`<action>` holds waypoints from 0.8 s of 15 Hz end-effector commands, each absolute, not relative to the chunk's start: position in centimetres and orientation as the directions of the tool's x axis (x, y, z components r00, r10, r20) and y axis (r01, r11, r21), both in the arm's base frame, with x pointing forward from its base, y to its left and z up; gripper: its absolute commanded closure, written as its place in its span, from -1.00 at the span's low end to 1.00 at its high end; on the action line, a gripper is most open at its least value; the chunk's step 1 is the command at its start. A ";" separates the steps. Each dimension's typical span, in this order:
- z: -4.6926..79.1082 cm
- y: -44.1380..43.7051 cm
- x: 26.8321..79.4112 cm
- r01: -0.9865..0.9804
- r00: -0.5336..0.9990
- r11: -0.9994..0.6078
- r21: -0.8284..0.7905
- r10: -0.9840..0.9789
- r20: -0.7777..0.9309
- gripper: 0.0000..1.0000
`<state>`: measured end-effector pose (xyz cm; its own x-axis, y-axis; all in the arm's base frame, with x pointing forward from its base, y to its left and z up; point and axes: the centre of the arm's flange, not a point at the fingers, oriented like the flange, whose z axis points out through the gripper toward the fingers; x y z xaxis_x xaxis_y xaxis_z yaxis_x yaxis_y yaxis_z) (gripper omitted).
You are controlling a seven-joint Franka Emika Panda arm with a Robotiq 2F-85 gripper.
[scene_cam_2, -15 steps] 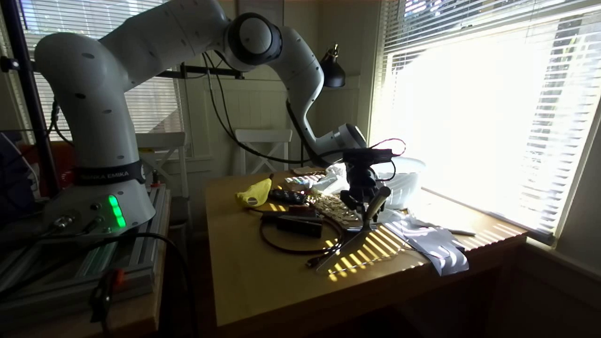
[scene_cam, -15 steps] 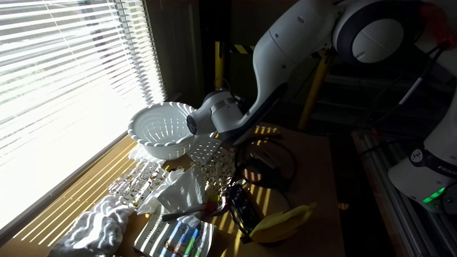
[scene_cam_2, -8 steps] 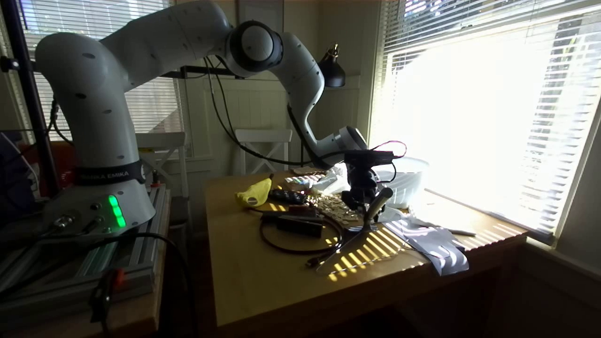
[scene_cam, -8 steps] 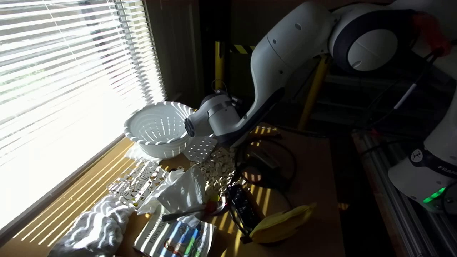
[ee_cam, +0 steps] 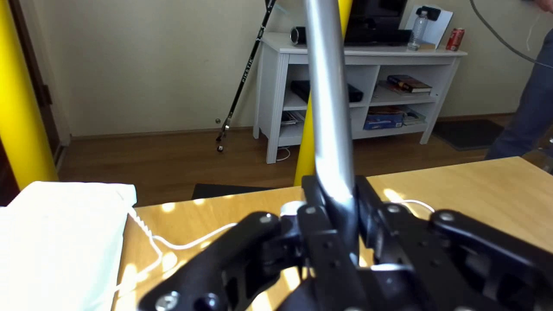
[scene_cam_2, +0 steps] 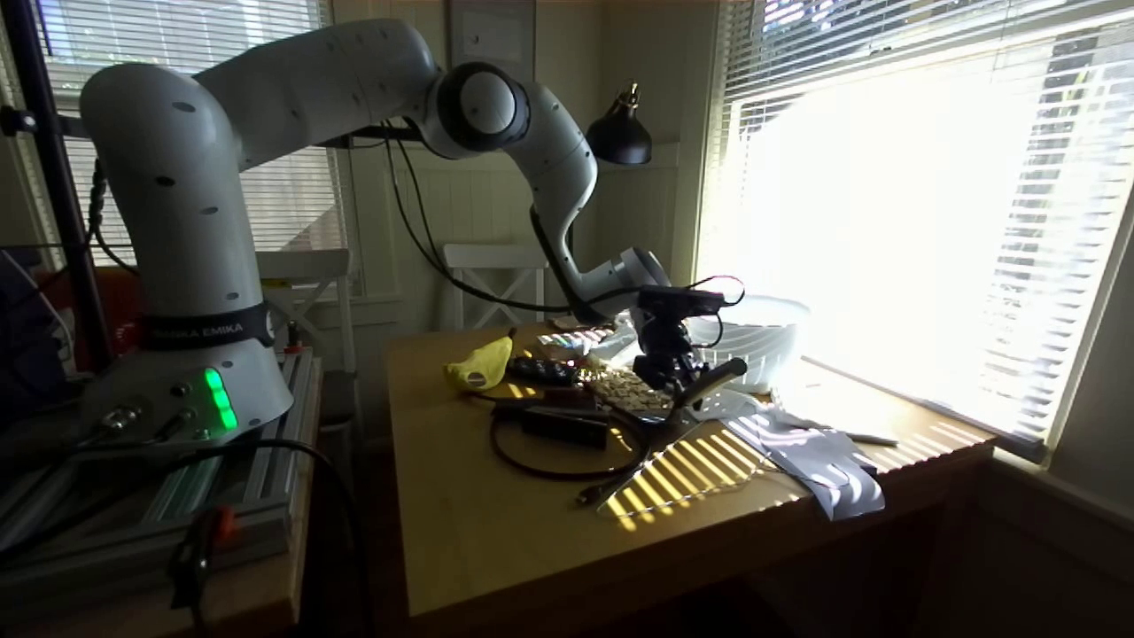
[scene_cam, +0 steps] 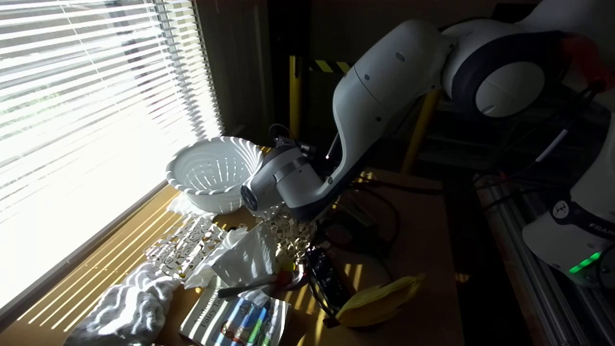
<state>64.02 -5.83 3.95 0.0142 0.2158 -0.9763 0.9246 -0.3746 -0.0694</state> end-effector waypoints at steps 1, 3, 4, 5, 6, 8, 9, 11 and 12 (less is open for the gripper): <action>3.3 -4.1 66.0 0.937 -0.051 -0.329 -0.118 0.206 -0.977 0.89; 3.5 -3.1 66.6 0.941 -0.055 -0.315 -0.126 0.227 -0.972 0.89; 3.7 -2.4 67.0 0.944 -0.050 -0.308 -0.123 0.237 -0.970 0.89; 3.7 -1.7 67.4 0.946 -0.045 -0.301 -0.119 0.242 -0.969 0.89; 3.9 -1.1 67.8 0.948 -0.038 -0.296 -0.114 0.248 -0.968 0.89; 4.1 -0.4 68.2 0.952 -0.003 -0.297 -0.069 0.220 -0.976 0.89; 4.1 -0.3 68.4 0.954 -0.004 -0.291 -0.068 0.216 -0.976 0.89; 3.6 -0.8 68.1 0.957 -0.014 -0.284 -0.065 0.177 -0.984 0.89; 3.2 -1.1 67.9 0.955 -0.026 -0.286 -0.073 0.165 -0.986 0.89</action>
<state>66.72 -0.51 4.52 -0.0046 0.2428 -0.9701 0.9536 -0.2909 -0.0773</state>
